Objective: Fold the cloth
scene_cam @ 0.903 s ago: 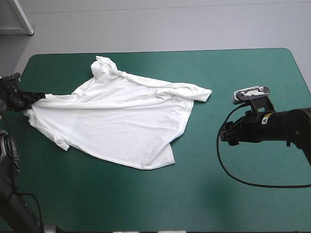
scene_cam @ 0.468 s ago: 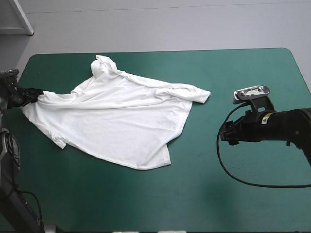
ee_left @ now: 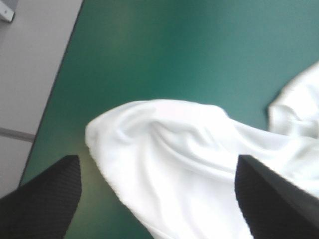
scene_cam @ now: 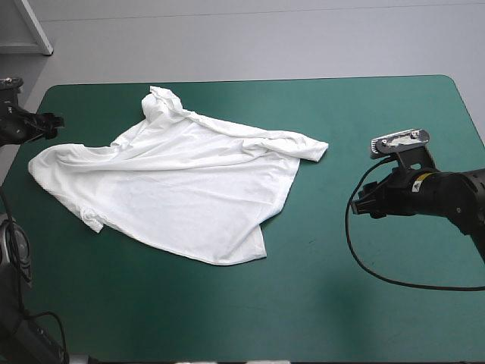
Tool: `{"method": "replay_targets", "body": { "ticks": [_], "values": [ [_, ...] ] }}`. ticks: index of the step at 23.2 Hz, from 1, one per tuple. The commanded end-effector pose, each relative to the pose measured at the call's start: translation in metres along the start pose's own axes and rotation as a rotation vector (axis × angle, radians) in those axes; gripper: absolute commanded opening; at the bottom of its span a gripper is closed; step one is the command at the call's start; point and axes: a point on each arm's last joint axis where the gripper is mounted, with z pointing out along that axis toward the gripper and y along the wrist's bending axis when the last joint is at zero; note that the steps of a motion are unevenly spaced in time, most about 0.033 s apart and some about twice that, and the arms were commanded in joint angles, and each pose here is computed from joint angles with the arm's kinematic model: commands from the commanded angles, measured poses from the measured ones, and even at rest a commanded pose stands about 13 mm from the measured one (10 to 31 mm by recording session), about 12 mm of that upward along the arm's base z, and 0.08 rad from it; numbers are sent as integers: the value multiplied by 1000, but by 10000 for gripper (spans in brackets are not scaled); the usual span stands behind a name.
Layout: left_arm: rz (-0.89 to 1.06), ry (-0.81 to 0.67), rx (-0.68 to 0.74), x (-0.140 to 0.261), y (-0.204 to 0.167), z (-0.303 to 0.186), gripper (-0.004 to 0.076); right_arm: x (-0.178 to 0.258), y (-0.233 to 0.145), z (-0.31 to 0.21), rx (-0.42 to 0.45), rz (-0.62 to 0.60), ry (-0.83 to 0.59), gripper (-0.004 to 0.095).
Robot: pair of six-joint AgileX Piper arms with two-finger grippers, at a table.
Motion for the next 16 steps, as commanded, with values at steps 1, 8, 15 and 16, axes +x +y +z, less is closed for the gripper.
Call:
{"method": "replay_targets", "body": {
  "ticks": [1, 8, 15, 16],
  "values": [
    [60, -106, 73, -9, -37, -70, 612, -10, -3, -4, 35, -8, -144, 587],
    [375, -4, 327, 23, -171, -127, 612, -30, -6, 23, 35, 5, -248, 660],
    [633, 55, 455, 86, -285, -147, 612, -48, -32, 23, 78, 128, -306, 660],
    [658, 67, 444, 98, -296, -146, 612, -49, -41, 20, 78, 153, -313, 661]
  ]
}}
